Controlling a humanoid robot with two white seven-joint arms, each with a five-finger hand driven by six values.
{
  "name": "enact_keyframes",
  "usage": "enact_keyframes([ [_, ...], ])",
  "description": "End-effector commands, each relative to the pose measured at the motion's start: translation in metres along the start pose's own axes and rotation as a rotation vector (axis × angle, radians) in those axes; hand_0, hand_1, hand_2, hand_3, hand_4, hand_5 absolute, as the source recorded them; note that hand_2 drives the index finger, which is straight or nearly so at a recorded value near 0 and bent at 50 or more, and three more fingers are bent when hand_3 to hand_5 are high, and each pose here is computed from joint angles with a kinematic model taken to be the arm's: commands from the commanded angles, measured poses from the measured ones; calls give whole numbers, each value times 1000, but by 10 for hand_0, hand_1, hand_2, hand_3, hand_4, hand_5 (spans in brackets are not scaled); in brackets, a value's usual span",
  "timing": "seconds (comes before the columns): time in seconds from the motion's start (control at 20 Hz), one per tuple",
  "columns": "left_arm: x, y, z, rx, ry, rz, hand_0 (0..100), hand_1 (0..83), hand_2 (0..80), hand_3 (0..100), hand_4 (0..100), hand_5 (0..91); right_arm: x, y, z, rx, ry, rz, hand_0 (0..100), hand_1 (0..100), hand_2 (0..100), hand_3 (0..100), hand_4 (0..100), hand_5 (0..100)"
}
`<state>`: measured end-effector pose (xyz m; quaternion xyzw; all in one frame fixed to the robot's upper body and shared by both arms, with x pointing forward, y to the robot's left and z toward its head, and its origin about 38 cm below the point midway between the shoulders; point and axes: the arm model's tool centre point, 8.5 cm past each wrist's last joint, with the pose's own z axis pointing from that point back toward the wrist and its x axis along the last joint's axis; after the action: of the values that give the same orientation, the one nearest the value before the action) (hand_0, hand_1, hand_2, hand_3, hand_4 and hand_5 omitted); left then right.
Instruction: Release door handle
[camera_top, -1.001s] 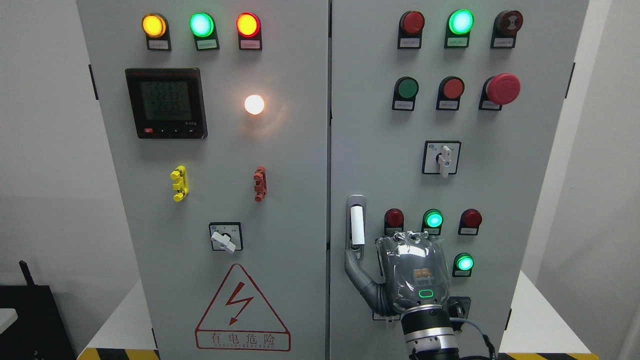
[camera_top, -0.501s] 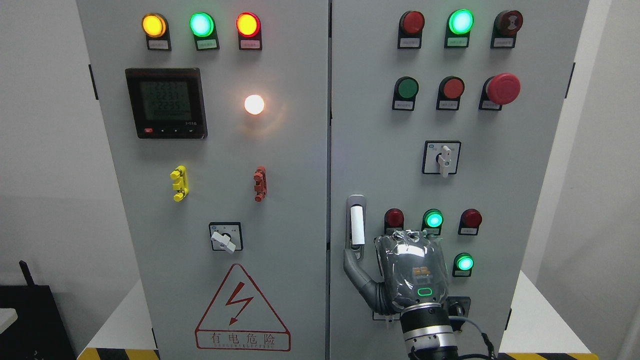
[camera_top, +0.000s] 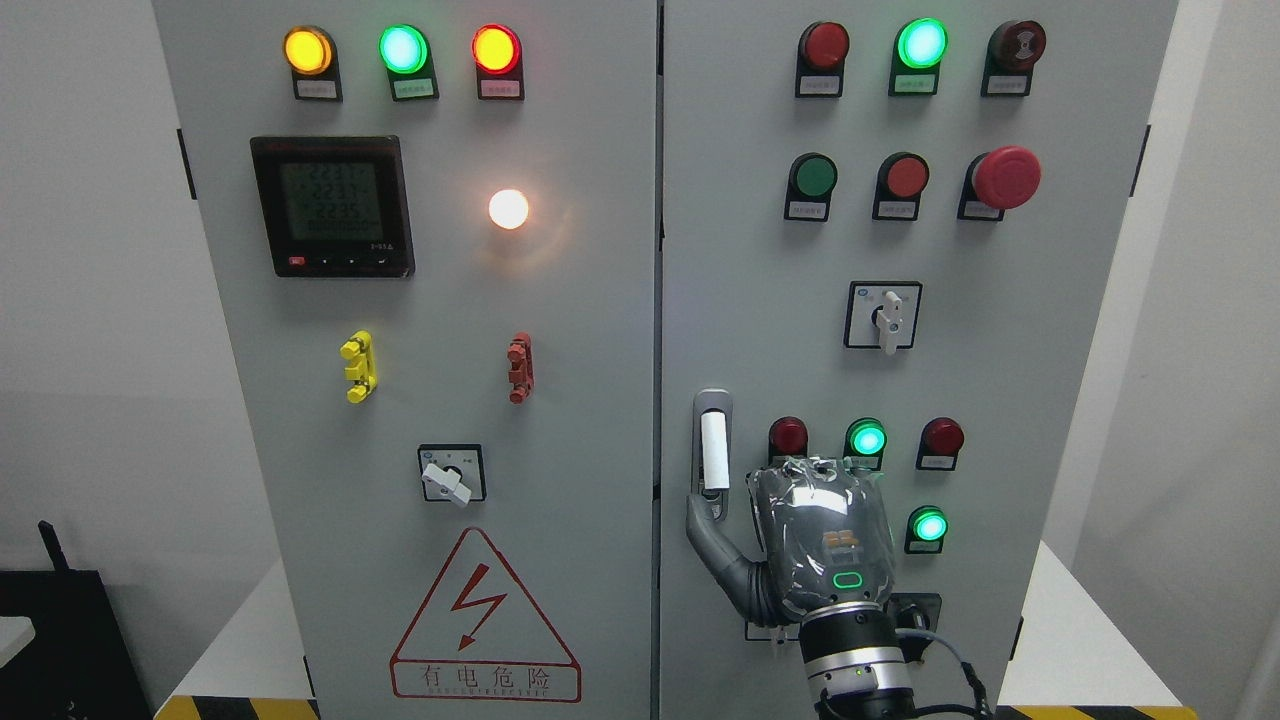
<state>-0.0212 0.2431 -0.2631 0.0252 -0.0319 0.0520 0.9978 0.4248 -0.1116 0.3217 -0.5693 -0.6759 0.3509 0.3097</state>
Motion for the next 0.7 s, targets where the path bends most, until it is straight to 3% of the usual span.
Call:
enact_keyframes([
  [0.0,10,-2,-1,-5,-30,2,120,389,0,0,0,0,0,0,0,0,0,0,435,0,1000,1000,1000,954],
  [0.65,10,-2,-1,-5,-30,0,120,389,0,0,0,0,1,-1,-2,0,0,-1,469,0,1000,1000,1000,953],
])
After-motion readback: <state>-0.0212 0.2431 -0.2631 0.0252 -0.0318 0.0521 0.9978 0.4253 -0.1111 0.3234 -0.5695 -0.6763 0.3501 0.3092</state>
